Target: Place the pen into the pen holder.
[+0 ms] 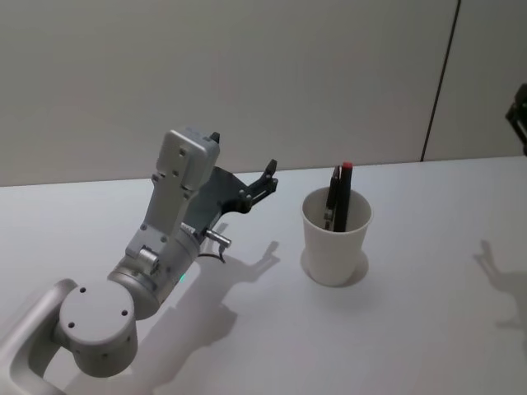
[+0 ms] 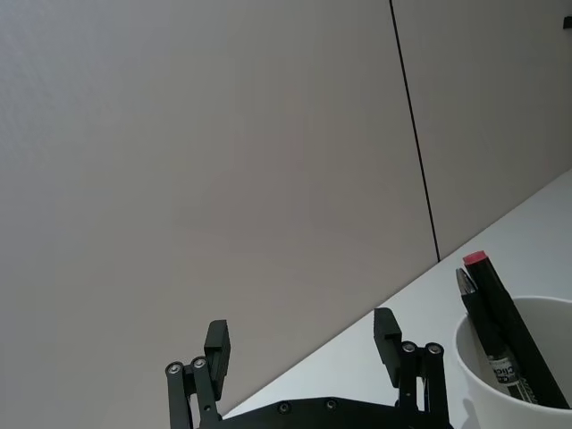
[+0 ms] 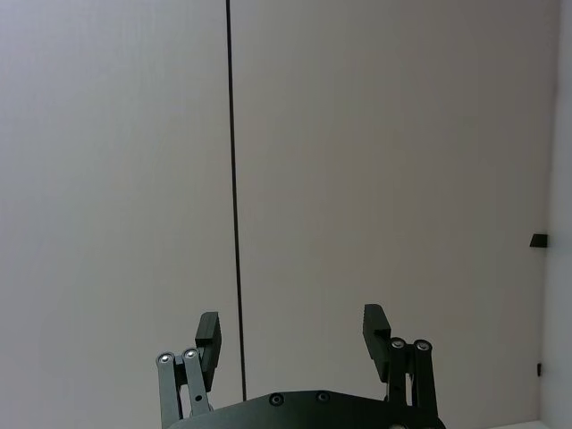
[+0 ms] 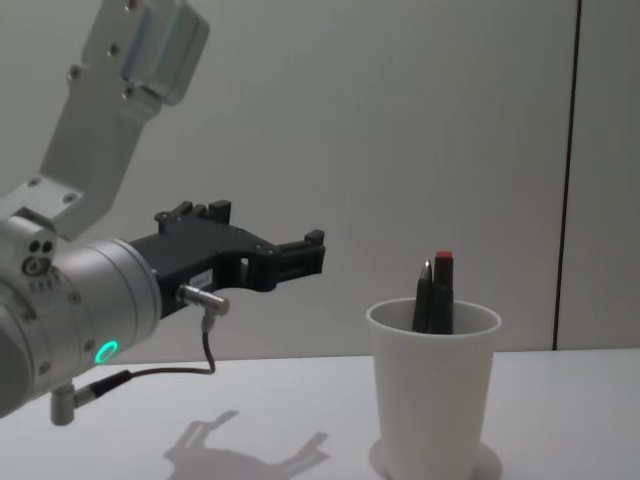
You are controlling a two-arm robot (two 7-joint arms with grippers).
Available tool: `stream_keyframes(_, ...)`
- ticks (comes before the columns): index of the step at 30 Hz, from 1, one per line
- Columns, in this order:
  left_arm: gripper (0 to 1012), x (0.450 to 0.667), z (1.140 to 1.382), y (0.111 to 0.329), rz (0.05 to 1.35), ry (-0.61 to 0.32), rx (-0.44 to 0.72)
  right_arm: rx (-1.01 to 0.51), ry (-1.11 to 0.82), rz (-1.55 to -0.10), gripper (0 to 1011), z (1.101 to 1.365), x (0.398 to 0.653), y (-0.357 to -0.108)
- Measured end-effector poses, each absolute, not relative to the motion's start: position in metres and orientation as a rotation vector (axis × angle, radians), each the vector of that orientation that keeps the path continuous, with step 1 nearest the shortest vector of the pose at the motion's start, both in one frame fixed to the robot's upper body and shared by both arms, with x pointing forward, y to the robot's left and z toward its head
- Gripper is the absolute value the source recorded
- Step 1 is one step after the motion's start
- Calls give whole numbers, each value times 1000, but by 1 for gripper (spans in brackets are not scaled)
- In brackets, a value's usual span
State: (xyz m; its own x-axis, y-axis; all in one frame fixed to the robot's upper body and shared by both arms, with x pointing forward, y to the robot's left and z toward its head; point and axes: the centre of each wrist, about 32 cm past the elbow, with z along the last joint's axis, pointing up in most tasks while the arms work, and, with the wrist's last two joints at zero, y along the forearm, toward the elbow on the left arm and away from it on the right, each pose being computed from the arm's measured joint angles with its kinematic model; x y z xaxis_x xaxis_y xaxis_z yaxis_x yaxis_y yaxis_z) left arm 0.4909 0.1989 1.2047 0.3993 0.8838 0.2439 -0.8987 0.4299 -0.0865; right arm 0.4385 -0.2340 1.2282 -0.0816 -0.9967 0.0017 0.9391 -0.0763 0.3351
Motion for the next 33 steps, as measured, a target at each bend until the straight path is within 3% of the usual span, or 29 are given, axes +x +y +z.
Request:
stream_keyframes(16, 1001, 492, 1204, 198, 1123, -268, 61, 248, -280, -1619, 1001, 1227, 439, -234)
stream_keyframes(33, 1001, 492, 1204, 198, 1124, -268, 61, 131, -195, -1446, 1001, 1210, 442, -236)
